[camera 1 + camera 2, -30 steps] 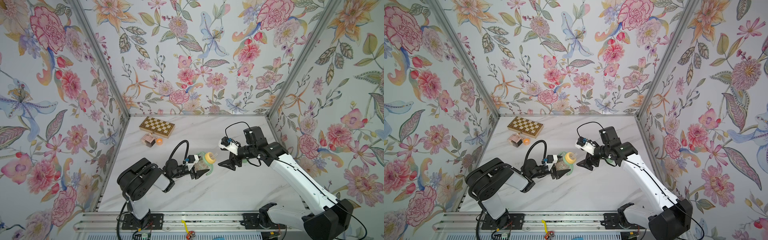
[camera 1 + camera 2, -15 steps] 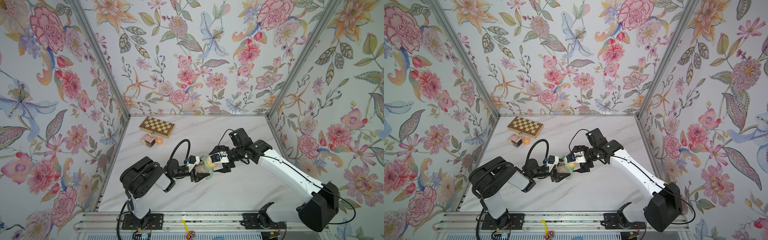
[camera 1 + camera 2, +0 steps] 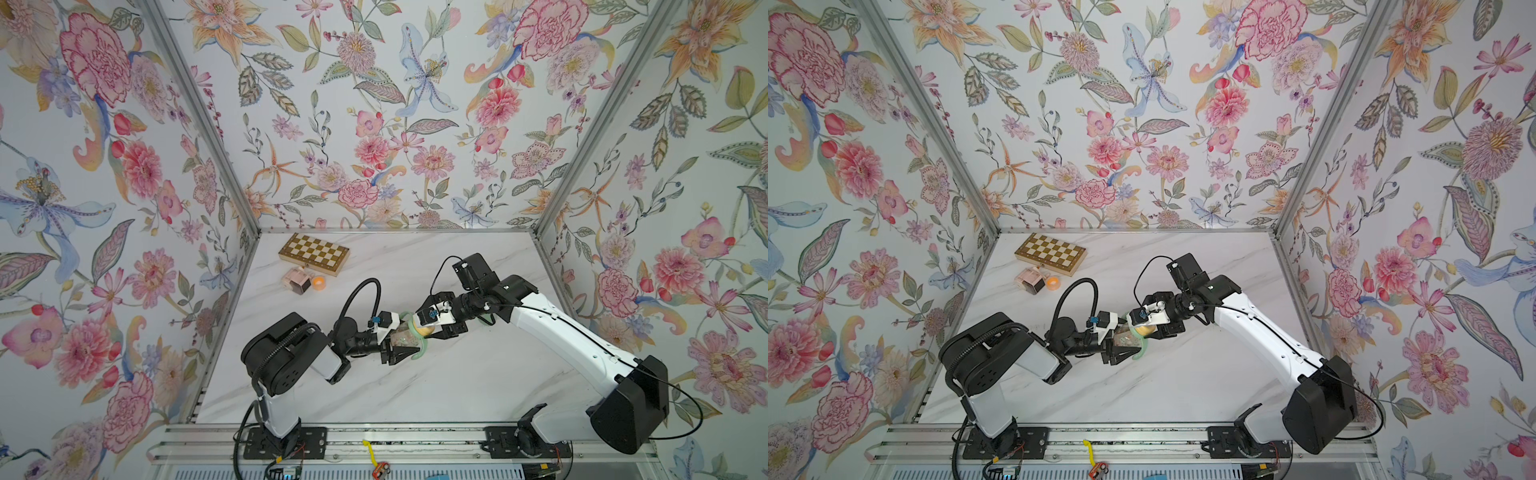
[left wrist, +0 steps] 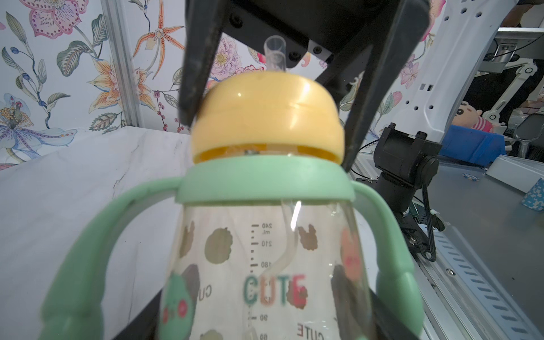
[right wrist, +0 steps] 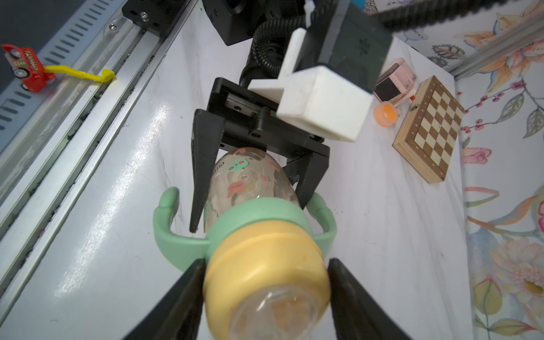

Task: Assemble the baby bottles
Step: Screw the nipple onto the baby bottle.

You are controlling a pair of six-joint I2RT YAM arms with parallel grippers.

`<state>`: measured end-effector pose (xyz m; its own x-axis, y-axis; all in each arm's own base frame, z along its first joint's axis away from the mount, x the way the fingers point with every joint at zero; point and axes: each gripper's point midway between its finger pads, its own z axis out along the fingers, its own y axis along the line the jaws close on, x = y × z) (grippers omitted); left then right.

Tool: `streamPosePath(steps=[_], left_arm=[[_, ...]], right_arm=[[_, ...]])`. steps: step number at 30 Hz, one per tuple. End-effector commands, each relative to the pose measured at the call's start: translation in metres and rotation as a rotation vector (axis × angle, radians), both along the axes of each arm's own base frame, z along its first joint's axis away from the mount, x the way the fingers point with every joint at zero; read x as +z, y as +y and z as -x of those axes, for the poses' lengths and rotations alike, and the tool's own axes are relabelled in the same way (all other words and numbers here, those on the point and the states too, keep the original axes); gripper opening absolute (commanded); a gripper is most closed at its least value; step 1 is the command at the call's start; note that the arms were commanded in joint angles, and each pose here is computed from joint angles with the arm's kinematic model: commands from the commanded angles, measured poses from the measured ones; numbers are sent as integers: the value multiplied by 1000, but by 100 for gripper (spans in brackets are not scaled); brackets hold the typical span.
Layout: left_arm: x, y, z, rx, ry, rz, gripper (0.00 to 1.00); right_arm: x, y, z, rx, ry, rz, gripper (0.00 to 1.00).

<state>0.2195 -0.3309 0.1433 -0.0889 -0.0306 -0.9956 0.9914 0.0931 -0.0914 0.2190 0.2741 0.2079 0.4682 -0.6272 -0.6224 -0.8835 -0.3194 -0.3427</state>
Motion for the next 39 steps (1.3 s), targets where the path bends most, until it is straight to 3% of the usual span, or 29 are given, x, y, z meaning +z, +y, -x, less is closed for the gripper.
streamPosePath(steps=[1, 4, 6, 9, 11, 12, 13, 14, 18, 21, 23, 27, 28, 30, 32, 34, 35, 39], left_arm=[[56, 5, 2, -4, -229, 178, 0], [59, 8, -4, 39, -252, 180, 0], [58, 13, -18, 148, -285, 164, 0], [54, 41, -59, 490, -391, 75, 0], [42, 54, -80, 671, -478, -51, 0], [39, 58, -86, 718, -508, -90, 0], [38, 62, -88, 744, -527, -101, 0], [40, 65, -88, 758, -546, -101, 0], [40, 64, -85, 741, -551, -101, 0], [45, 61, -75, 701, -533, -56, 0], [45, 58, -70, 668, -517, -38, 0], [55, 53, -55, 575, -468, 41, 0], [59, 48, -48, 512, -442, 72, 0], [68, 38, -30, 341, -382, 143, 0], [74, 27, -13, 166, -305, 199, 0], [76, 21, -7, 93, -269, 210, 0], [76, 19, -4, 73, -266, 211, 0], [71, 14, -1, 16, -243, 203, 0]], right_arm=[[7, 2, 8, 8, 33, 0, 56], [8, 6, 11, -35, 98, -4, 52], [16, 11, 8, -122, 188, -30, 51], [39, 21, -36, -561, 432, -101, 53], [55, 22, -85, -1006, 715, -170, 56], [52, 20, -99, -1158, 885, -157, 46], [51, 25, -95, -1220, 1124, -111, 36], [50, 34, -86, -1232, 1258, -89, 45], [69, 26, -91, -1354, 1272, -186, 69], [93, 12, -93, -1350, 1270, -301, 76], [108, -3, -95, -1348, 1245, -375, 84], [127, -33, -103, -1286, 1145, -471, 87], [129, -38, -103, -1220, 1058, -464, 85], [129, -31, -76, -890, 744, -395, 83], [83, -38, -32, -519, 298, -258, 90], [43, -47, -19, -345, -47, -152, 100], [35, -51, -22, -296, -134, -141, 100], [31, -48, -28, -196, -247, -81, 97]])
